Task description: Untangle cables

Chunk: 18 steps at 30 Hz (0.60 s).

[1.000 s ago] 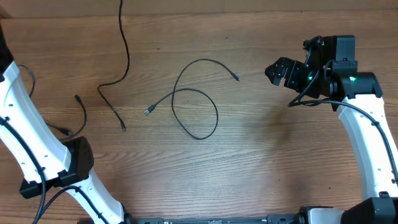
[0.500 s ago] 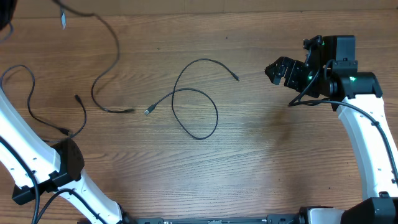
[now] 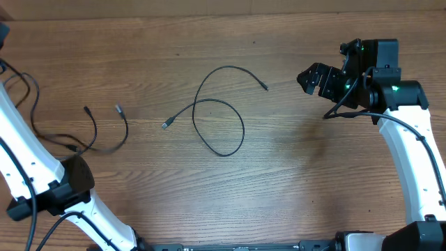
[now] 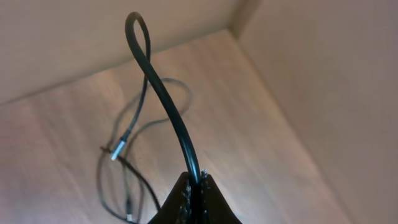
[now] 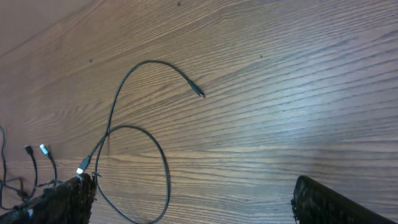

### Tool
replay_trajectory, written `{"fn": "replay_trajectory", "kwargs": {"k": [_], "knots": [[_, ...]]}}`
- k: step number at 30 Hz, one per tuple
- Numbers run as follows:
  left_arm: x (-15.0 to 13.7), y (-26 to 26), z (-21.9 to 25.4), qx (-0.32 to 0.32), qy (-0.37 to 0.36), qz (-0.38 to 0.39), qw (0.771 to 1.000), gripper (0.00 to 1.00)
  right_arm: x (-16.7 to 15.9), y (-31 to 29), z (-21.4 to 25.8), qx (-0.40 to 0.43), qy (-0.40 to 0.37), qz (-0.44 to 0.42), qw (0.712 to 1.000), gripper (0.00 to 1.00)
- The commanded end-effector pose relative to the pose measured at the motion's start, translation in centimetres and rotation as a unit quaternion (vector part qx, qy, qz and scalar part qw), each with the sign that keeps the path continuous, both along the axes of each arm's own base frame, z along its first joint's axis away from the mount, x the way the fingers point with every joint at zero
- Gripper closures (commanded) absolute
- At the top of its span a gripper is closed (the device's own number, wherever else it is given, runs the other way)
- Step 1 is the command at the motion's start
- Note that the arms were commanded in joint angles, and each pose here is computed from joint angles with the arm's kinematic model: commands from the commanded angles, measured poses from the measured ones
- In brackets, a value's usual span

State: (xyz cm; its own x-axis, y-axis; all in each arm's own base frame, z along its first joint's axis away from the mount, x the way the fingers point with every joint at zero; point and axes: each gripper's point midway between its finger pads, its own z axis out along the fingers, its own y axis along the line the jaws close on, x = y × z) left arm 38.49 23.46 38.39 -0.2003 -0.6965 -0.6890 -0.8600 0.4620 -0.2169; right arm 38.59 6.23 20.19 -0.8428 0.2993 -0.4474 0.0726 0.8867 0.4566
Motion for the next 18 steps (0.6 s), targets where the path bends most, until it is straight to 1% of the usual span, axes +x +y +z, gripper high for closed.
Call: {"fn": "replay_trajectory", "kwargs": {"k": [1, 4, 9, 14, 18], "knots": [[-0.8, 1.6, -0.9, 0.035, 0.041, 0.03, 0.998, 0.96, 0.5, -0.3, 0.9, -0.003, -0.014, -0.002, 1.0, 0.0], [-0.5, 2.6, -2.9, 0.041, 0.072, 0.045, 0.996, 0.96, 0.4, -0.3, 0.8, -0.003, -0.012, -0.002, 1.0, 0.0], [-0.9, 4.2, -5.7, 0.05, 0.111, 0.087, 0.989, 0.96, 0.4, -0.3, 0.8, -0.003, -0.012, -0.002, 1.0, 0.0], [-1.4, 6.0, -9.3, 0.036, 0.144, 0.108, 0.983, 0.96, 0.4, -0.3, 0.8, -0.003, -0.012, -0.002, 1.0, 0.0], [-2.9, 7.4, -12.0, 0.012, 0.16, 0.146, 0.976, 0.96, 0.3, -0.3, 0.8, -0.003, -0.011, -0.002, 1.0, 0.0]]}}
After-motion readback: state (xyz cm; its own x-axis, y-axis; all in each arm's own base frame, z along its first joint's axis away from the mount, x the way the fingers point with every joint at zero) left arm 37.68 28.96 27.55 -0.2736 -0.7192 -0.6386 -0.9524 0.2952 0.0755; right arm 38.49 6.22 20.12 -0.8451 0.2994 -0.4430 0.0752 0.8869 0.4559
